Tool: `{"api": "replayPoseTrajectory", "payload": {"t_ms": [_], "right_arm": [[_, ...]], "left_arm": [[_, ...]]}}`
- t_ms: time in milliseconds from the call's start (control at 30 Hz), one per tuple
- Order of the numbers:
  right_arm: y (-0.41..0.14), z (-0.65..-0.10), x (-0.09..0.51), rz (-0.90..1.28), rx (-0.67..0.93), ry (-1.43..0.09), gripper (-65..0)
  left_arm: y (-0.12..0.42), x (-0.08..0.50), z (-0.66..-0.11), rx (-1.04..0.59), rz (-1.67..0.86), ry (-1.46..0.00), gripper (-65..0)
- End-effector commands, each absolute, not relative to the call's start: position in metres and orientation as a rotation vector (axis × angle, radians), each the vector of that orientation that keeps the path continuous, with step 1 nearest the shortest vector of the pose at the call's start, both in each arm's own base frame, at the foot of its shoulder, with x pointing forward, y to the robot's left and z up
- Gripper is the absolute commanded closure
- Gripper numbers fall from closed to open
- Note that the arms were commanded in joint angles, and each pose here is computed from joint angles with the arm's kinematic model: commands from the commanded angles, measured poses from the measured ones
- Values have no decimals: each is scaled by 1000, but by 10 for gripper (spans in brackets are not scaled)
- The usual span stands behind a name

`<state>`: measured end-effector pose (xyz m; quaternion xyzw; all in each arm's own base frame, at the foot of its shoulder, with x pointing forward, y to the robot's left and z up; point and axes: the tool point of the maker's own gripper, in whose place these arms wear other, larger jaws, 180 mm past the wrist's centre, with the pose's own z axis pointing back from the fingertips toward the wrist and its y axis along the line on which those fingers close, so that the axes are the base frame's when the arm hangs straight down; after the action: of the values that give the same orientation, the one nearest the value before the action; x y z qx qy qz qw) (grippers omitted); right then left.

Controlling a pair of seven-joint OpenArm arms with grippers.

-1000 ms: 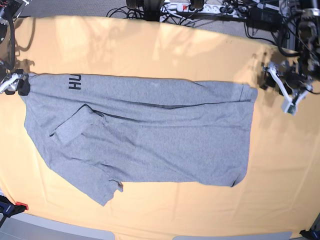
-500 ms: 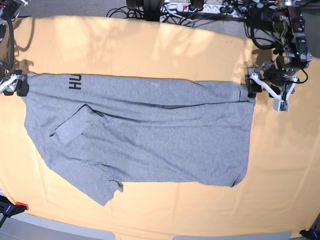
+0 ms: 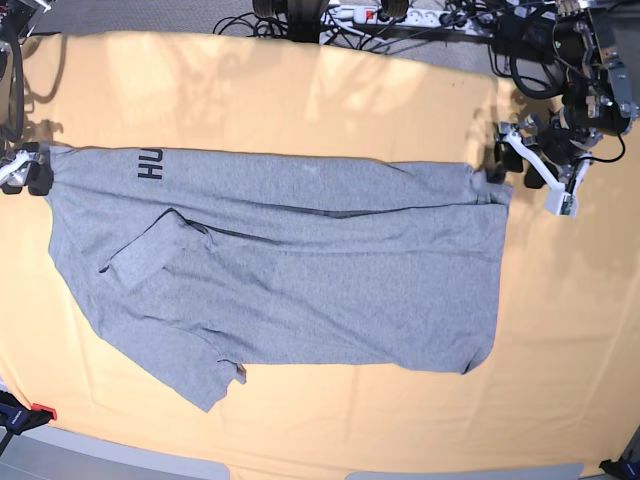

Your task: Layout the t-shirt on the table in an organized manner, then fold the t-shirt properly

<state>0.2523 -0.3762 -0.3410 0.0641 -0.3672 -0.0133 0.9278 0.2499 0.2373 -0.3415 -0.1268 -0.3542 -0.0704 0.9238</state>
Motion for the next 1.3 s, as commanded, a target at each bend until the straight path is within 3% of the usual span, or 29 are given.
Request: {"api": "replayPoseTrajectory", "payload": {"t_ms": [0,233,533,867,1267], "right_arm": [[-385,-320,263,-7,109,-816,-390],[-385,-320,263,-7,110,-815,-390],[-381,-316,266,-10,132,-837,-390],[-381,-313,269,-9,133,-848,-390],[-377,-309,272,-14,162,-872,-390]], "left_arm": [[246,260,-321,-253,-162,-795,-449],[255,267,-308,-249,-167,-833,-450],[282,268,-346,-294,27,-772,-450],[242,258,-352,-660,-81,-687,-450],[264,262,-350,-581,-82,-678,-450]]}}
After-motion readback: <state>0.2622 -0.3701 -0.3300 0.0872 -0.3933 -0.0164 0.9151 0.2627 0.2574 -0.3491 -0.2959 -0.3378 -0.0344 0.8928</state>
